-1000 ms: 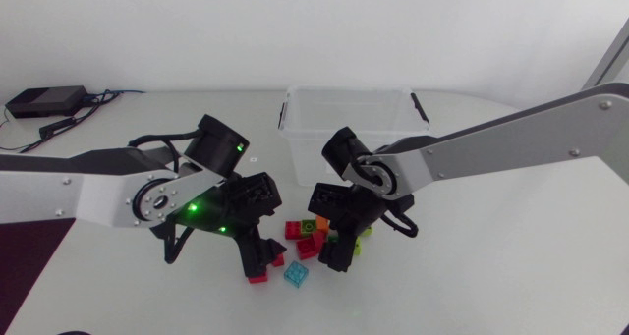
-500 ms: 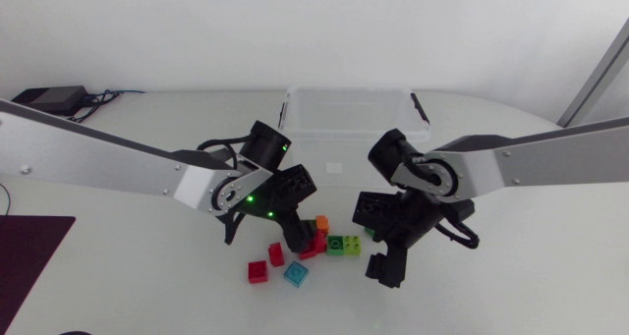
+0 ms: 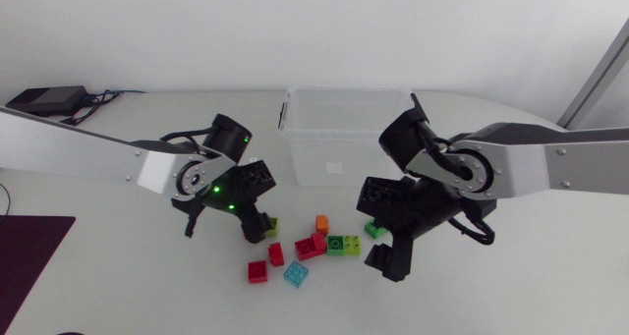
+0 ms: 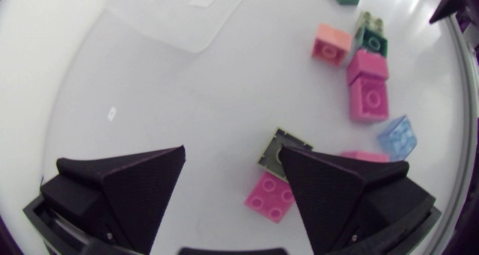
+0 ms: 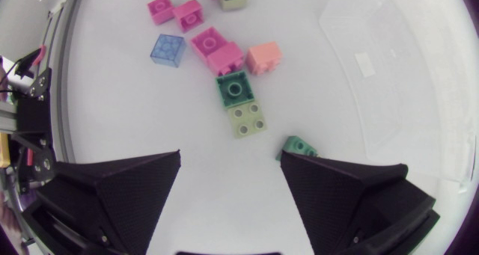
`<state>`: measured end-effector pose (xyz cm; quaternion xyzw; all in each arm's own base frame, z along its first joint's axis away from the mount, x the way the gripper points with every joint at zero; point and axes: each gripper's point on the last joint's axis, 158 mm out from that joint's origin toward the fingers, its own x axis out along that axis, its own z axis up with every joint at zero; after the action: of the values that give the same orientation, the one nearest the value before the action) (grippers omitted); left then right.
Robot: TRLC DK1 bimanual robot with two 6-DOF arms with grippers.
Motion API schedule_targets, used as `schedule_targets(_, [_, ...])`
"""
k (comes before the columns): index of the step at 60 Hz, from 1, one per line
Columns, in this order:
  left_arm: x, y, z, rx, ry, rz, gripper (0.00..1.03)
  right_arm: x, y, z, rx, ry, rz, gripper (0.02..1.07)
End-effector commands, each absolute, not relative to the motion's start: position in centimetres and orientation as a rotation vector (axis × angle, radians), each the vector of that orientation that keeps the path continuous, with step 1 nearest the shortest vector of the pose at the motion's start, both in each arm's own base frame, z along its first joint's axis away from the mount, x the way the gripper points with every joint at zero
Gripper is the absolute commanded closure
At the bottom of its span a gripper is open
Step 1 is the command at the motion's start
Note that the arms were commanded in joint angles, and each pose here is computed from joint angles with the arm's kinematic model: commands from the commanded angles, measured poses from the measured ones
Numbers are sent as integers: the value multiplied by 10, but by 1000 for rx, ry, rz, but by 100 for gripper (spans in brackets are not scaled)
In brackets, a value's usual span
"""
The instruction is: Pick up the duplo bricks and place them in the container
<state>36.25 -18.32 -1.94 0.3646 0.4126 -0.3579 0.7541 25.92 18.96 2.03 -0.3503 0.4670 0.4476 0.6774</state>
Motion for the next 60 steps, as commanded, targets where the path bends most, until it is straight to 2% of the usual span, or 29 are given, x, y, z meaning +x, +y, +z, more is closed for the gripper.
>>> schedule_targets(1, [320,-116,-64,933,1109,-765,15,259,175,15,-779,1076,975,10])
schedule_targets(8, [334,-97,-30,907,1037,-687,15,280,171,12,-710,1082,895,10])
schedule_targets(11, [336,-102,-12,871,977,-694,14,297,163,8,-696,1083,801,10])
schedule_targets(17, [335,-120,25,778,871,-724,14,306,157,1,-654,1116,731,10])
schedule_targets(27, [330,-138,55,721,785,-752,14,330,134,-9,-596,1148,580,10])
schedule_targets(44, [329,-136,61,696,776,-745,13,357,100,-30,-539,1199,420,10])
schedule_targets(60, [320,-132,57,695,783,-745,13,368,120,-36,-559,1205,367,10])
